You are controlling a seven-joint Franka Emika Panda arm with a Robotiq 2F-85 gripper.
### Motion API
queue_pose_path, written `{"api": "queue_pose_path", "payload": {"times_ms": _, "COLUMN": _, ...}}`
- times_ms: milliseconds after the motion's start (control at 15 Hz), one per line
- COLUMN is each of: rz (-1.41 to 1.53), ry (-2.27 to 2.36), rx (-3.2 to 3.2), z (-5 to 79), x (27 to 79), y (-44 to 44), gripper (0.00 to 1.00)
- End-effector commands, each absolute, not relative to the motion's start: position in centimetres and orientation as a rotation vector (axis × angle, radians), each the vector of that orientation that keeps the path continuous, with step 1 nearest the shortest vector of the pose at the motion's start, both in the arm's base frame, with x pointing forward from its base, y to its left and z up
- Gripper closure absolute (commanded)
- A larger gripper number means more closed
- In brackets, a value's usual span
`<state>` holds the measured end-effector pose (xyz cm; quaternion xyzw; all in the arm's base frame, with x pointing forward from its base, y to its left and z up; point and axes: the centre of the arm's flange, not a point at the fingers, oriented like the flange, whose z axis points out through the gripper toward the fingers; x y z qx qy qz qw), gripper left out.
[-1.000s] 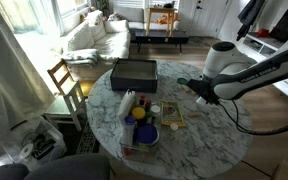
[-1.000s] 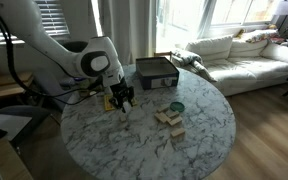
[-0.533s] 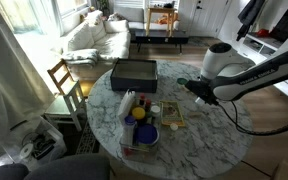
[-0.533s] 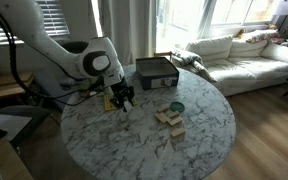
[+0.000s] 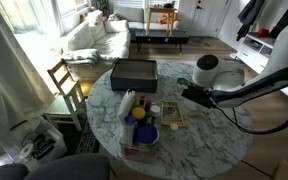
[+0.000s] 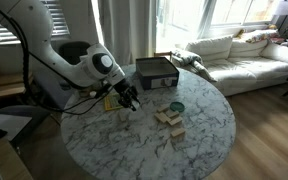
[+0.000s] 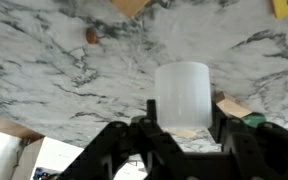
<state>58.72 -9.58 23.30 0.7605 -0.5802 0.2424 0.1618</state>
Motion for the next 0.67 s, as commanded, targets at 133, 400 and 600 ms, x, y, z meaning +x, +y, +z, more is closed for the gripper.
{"api": "queue_pose_path", "payload": {"times_ms": 133, "rz": 0.788, "ry": -1.417, "rx": 2.293, "z": 20.5, "x": 58.5, "y": -9.5, "gripper": 0.75}}
{"api": "queue_pose_path", "payload": {"times_ms": 400, "rz": 0.808, "ry": -1.302, "rx": 2.339, "z": 18.9, "x": 58.0, "y": -9.3, "gripper": 0.75}}
{"api": "queue_pose_path", "payload": {"times_ms": 600, "rz": 0.814, "ry": -1.256, "rx": 2.351, "z": 17.6, "x": 57.8, "y": -9.1, "gripper": 0.75}}
